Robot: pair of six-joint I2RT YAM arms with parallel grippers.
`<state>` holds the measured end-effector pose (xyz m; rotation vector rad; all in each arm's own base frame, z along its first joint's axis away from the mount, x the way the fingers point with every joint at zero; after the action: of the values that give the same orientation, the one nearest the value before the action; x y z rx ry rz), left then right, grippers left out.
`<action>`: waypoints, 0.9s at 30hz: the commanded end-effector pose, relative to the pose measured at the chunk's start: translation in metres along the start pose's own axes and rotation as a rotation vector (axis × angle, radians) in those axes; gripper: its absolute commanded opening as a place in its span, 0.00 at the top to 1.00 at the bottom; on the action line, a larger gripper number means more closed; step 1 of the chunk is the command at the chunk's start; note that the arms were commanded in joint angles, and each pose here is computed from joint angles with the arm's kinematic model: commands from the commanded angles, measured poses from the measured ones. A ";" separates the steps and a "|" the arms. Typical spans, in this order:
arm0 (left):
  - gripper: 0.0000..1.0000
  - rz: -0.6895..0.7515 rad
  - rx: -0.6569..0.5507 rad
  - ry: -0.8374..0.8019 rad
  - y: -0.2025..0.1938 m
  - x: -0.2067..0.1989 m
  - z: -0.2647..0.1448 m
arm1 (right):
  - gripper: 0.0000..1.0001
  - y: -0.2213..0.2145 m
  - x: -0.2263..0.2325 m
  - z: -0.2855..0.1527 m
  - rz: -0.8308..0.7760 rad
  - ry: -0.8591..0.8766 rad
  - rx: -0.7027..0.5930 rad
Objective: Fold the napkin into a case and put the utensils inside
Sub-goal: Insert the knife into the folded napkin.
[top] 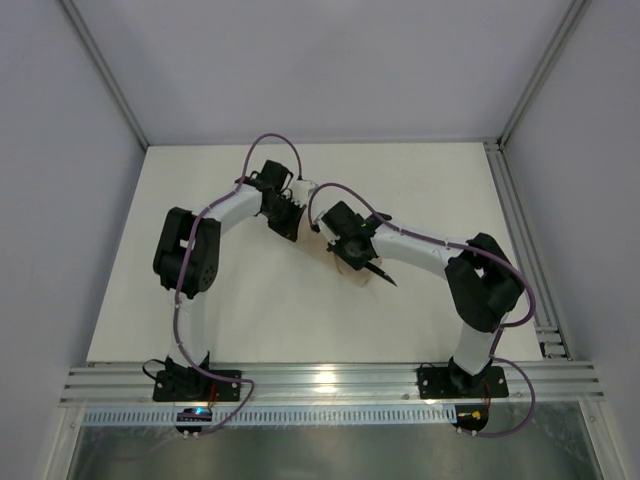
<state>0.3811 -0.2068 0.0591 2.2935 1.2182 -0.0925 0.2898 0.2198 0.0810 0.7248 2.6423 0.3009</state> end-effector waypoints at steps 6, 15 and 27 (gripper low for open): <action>1.00 0.006 0.006 -0.024 0.000 -0.005 -0.002 | 0.88 0.010 -0.003 0.002 0.057 0.052 -0.082; 1.00 0.010 0.000 -0.028 0.003 -0.007 -0.004 | 0.74 -0.001 -0.002 0.018 0.094 0.064 -0.103; 1.00 0.011 0.001 -0.034 0.003 -0.007 -0.004 | 0.59 0.013 -0.016 -0.018 0.111 0.032 -0.167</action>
<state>0.3780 -0.2067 0.0589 2.2974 1.2214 -0.1114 0.2928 0.2138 0.0646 0.8123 2.6616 0.4405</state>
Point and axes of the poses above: each gripper's point midway between its finger pads, its own z axis out along the fingers, its own x axis along the line the jaws close on, y = z × x, the point moved 3 cm from there along -z, back along the fingers, and after that the axes turned 8 degrees about -z, right-handed, at the moved point
